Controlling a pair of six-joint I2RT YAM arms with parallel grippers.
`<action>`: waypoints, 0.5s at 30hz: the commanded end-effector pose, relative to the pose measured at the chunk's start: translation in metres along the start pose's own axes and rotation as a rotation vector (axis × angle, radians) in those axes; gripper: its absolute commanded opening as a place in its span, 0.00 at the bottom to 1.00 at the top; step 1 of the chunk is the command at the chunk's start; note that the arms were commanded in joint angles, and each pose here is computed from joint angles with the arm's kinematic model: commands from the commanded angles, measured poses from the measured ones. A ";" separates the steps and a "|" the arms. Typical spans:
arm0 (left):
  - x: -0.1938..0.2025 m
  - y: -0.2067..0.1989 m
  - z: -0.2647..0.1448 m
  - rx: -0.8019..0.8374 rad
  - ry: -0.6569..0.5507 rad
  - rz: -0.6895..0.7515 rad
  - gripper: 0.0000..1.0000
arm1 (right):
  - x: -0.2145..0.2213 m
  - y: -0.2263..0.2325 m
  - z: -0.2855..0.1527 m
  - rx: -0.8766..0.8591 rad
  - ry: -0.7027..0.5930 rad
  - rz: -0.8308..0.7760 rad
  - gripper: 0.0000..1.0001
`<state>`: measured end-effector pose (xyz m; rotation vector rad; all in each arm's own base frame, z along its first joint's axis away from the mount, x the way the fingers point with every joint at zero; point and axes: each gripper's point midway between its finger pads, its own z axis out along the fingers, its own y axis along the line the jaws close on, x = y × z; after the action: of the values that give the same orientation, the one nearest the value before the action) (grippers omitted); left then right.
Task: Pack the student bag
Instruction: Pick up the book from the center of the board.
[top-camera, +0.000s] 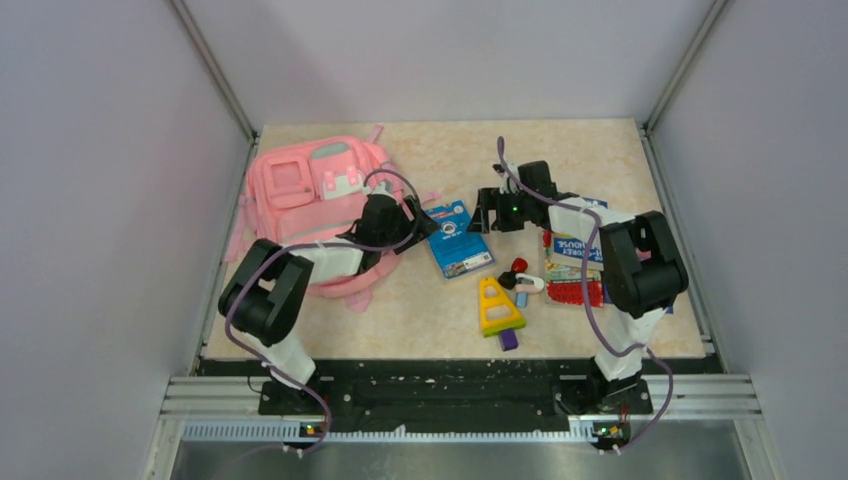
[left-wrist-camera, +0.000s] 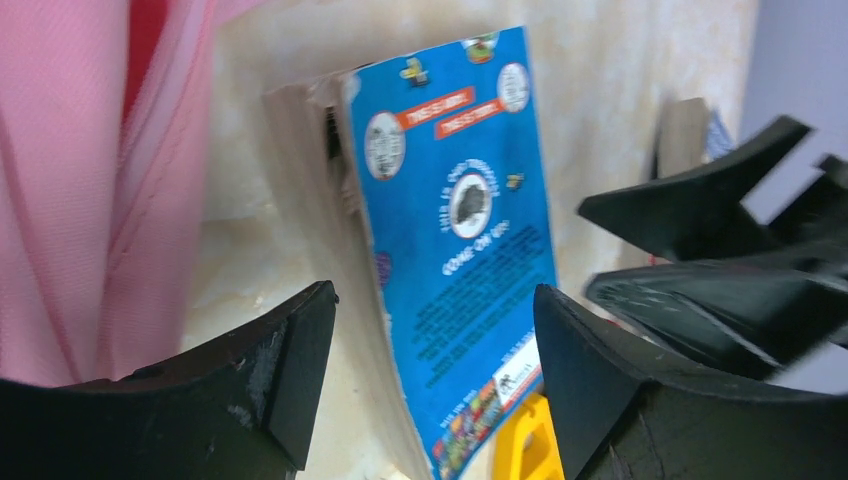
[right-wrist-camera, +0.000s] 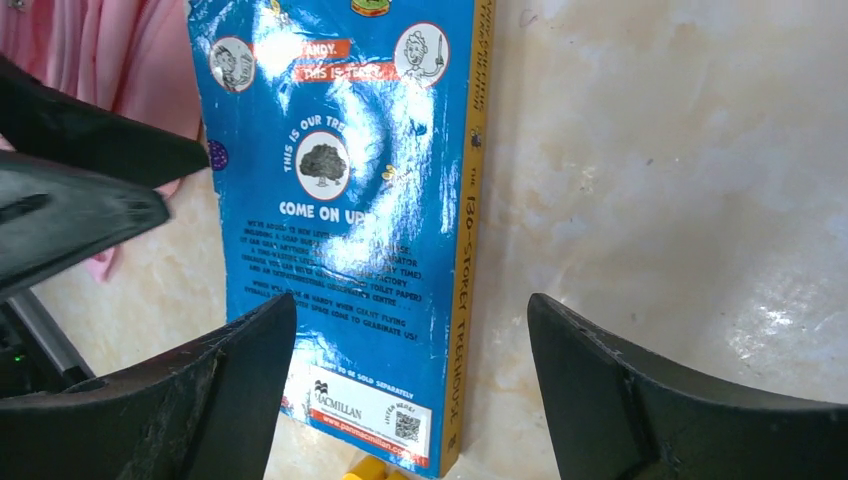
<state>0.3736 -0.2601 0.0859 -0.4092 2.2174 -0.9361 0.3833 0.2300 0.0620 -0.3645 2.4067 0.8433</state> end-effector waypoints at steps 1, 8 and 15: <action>-0.015 -0.008 0.011 0.016 -0.065 -0.012 0.77 | -0.019 0.017 -0.010 -0.058 -0.073 -0.018 0.83; -0.003 0.011 0.023 -0.021 -0.047 -0.034 0.79 | -0.009 0.013 -0.004 -0.056 -0.052 0.018 0.82; 0.008 0.006 0.039 0.015 -0.010 -0.021 0.77 | 0.004 0.021 0.006 -0.122 -0.043 0.075 0.80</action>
<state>0.3869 -0.2647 0.0524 -0.4702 2.2324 -0.9129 0.3734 0.2376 0.0570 -0.3009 2.4037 0.9420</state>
